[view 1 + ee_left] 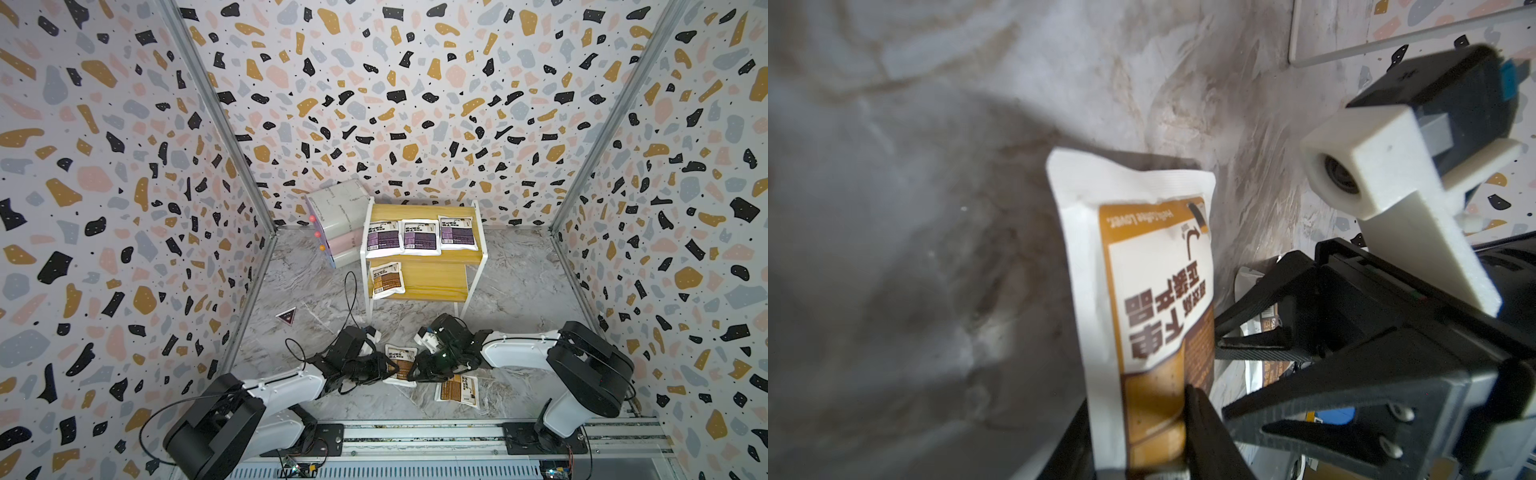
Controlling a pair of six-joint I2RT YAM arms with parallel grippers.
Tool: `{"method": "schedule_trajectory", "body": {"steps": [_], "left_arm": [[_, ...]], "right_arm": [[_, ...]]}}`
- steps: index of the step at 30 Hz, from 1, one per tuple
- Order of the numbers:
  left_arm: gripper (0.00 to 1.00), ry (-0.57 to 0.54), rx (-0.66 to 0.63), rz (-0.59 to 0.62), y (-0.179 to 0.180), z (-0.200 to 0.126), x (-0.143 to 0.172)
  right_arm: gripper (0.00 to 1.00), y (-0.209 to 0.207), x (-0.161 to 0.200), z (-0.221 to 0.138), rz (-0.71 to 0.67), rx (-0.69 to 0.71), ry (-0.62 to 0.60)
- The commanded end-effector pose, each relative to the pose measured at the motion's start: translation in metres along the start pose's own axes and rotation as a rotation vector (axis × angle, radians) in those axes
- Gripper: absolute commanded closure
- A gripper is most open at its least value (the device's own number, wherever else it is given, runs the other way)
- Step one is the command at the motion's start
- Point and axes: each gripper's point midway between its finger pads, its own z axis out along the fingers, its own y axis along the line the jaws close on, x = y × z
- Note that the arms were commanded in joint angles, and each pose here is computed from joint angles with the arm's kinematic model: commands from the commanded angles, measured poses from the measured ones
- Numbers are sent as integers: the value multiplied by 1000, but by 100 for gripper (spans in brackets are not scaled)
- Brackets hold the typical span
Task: Place the bagged coffee beans on the shelf by color
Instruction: Pick up the bagged coffee beans at the center of the board.
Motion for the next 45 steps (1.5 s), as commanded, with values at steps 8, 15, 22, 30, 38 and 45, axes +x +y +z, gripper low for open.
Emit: {"method": "schedule_trajectory", "body": {"steps": [8, 15, 22, 30, 38, 45], "left_arm": [[67, -79, 20, -9, -16, -25, -4], [67, -193, 107, -45, -53, -65, -14], [67, -325, 221, -115, -93, -101, -36], [67, -348, 314, -85, -147, -118, -61], [67, -352, 369, -97, -163, -122, -69], [67, -344, 400, -113, -167, -121, -69]], "right_arm": [[46, 20, 12, -50, -41, 19, -71], [44, 60, 12, -93, 8, -147, -201], [40, 108, 1, -130, 8, -341, -318], [38, 134, -3, -148, -43, -389, -338], [38, 145, -15, -147, -43, -425, -356], [40, 160, -34, -149, -40, -468, -394]]}}
